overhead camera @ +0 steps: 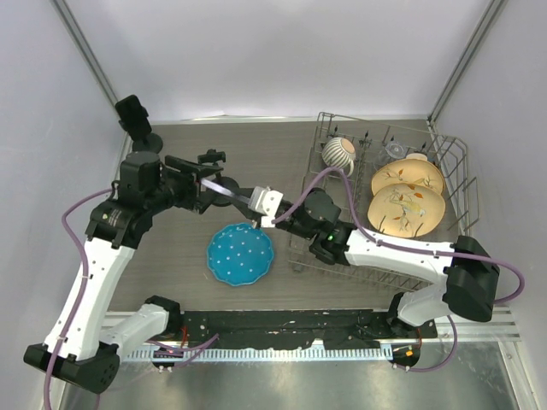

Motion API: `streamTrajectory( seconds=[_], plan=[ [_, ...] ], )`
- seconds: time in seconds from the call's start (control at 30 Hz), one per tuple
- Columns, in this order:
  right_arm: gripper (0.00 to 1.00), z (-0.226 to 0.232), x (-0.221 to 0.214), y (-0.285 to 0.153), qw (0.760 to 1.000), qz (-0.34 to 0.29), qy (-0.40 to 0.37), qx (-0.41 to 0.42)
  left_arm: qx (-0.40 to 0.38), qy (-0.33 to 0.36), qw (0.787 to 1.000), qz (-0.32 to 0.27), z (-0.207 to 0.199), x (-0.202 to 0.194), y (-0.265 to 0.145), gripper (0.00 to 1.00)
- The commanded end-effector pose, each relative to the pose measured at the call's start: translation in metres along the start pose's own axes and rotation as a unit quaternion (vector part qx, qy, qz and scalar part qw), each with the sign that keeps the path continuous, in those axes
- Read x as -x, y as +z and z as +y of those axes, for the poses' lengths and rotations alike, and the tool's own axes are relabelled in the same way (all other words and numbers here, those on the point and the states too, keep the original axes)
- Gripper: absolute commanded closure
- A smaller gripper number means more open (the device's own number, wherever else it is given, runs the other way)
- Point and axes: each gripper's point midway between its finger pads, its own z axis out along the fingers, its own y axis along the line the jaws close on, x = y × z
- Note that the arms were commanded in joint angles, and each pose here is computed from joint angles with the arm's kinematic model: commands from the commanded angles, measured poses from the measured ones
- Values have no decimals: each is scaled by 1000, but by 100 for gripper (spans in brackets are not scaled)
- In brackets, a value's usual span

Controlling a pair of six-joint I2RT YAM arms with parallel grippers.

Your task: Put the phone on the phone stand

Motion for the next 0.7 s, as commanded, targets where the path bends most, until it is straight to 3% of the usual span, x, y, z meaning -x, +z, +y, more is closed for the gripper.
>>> streamTrajectory(
  seconds=[0.0, 0.13, 0.23, 0.27, 0.37, 0.4, 0.43, 0.47, 0.57, 0.67],
  plan=[
    [99, -19, 47, 0, 995, -48, -77, -42, -9, -19, 1000, 8, 0, -3, -5, 43],
    [99, -10, 35, 9, 992, -15, -121, -45, -6, -25, 999, 23, 7, -8, -2, 48],
    [99, 2, 26, 16, 988, 10, -150, -33, -13, -14, 999, 31, 5, -12, 0, 66],
    [99, 3, 20, 17, 985, 26, -167, -33, -25, -3, 999, 35, 1, -13, 0, 80],
    [99, 12, 9, 23, 982, 50, -179, -33, -63, 57, 995, 48, -11, -19, -2, 100],
    [98, 11, 9, 26, 983, 53, -175, -34, -84, 80, 992, 49, -18, -20, -5, 100],
    [92, 11, 9, 27, 983, 55, -170, -33, -145, 119, 981, 46, -39, -24, -17, 100],
    [68, 14, 5, 25, 983, 67, -169, -23, -171, 171, 970, 37, -44, -24, -20, 100],
    [31, 18, 8, 22, 984, 83, -161, 6, -199, 233, 952, -19, -54, -14, -41, 100],
    [17, 23, 8, 15, 980, 105, -160, 46, -196, 340, 918, -50, -57, -8, -51, 100]
  ],
)
